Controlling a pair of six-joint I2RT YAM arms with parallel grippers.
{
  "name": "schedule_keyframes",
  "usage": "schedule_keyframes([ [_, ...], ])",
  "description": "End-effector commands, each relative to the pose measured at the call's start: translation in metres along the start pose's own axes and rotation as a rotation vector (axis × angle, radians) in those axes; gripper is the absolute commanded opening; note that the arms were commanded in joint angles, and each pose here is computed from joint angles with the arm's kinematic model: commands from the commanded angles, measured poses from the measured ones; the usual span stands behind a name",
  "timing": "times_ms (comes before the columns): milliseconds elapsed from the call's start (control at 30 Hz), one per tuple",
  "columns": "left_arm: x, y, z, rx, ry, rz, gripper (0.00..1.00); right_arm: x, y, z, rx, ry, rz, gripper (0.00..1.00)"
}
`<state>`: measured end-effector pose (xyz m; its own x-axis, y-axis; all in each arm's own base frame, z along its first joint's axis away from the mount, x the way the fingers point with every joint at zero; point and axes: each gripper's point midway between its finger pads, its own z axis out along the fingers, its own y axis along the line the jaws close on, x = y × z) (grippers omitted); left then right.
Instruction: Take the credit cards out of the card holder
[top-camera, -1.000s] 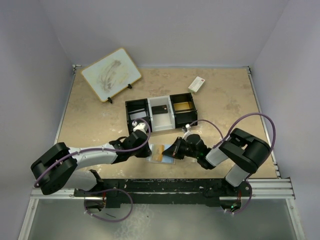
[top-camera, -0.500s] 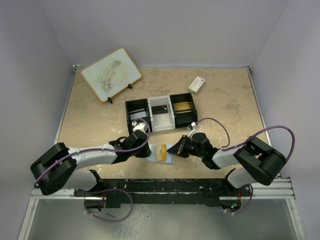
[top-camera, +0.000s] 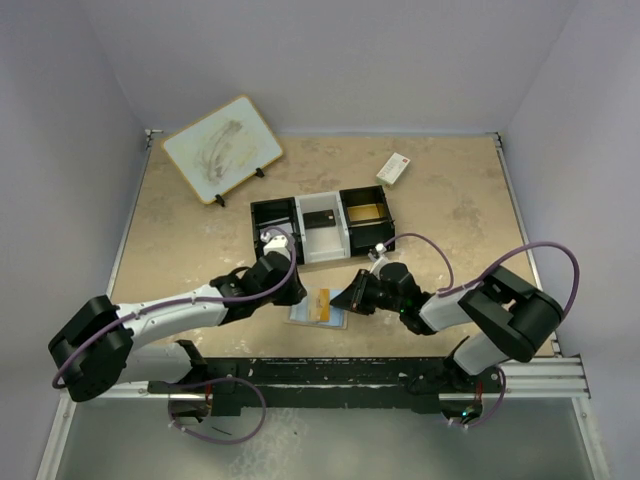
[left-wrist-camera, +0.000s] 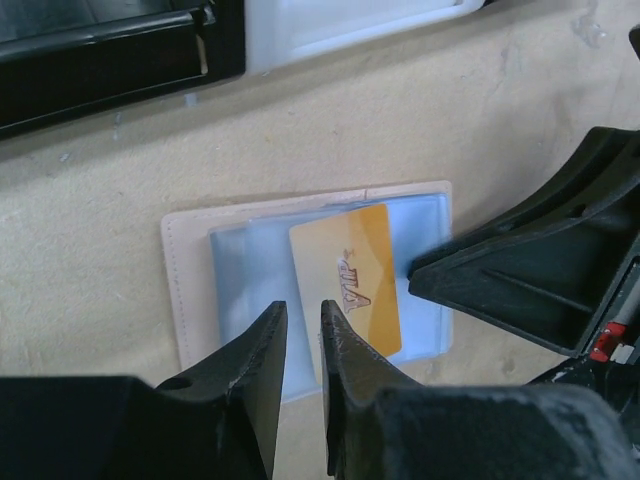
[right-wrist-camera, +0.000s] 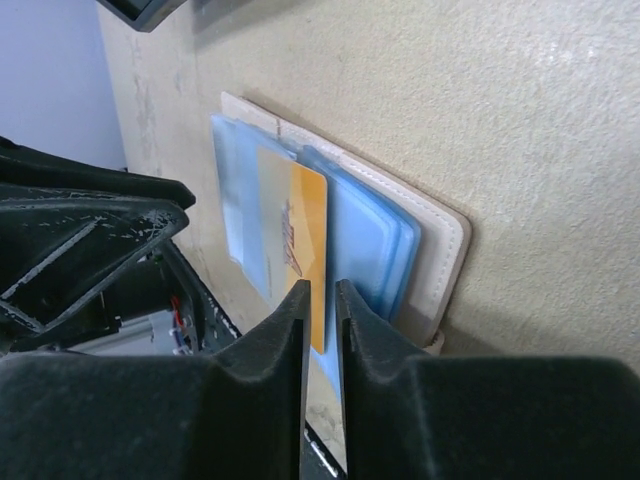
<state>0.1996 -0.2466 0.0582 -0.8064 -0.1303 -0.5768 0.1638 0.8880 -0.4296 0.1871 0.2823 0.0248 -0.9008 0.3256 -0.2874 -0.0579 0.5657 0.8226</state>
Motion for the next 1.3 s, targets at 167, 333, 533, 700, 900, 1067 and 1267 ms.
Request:
schedule_keyframes([
  [167, 0.019, -0.012, 0.018, 0.059, 0.065, 0.037, 0.15, -0.009, 0.009, -0.001, -0.026, -0.03, -0.043, 0.31],
  [333, 0.037, 0.011, 0.025, -0.035, 0.11, 0.051, 0.08, -0.008, 0.007, 0.008, -0.023, -0.02, -0.027, 0.31],
  [533, 0.051, 0.029, 0.023, -0.093, 0.139, 0.066, 0.04, 0.0, 0.004, 0.014, -0.04, 0.025, -0.025, 0.31],
  [700, 0.055, 0.031, 0.023, -0.099, 0.147, 0.067, 0.03, 0.007, 0.015, 0.018, -0.127, 0.06, -0.023, 0.26],
  [900, 0.051, 0.029, 0.024, -0.101, 0.133, 0.064, 0.02, 0.008, 0.022, 0.019, -0.157, 0.073, -0.04, 0.23],
  [1067, 0.051, 0.03, 0.024, -0.109, 0.127, 0.059, 0.01, 0.014, 0.021, 0.021, -0.155, 0.116, -0.095, 0.27],
  [1267, 0.052, 0.03, 0.024, -0.11, 0.126, 0.058, 0.01, 0.02, 0.011, 0.022, -0.131, 0.134, -0.072, 0.05],
])
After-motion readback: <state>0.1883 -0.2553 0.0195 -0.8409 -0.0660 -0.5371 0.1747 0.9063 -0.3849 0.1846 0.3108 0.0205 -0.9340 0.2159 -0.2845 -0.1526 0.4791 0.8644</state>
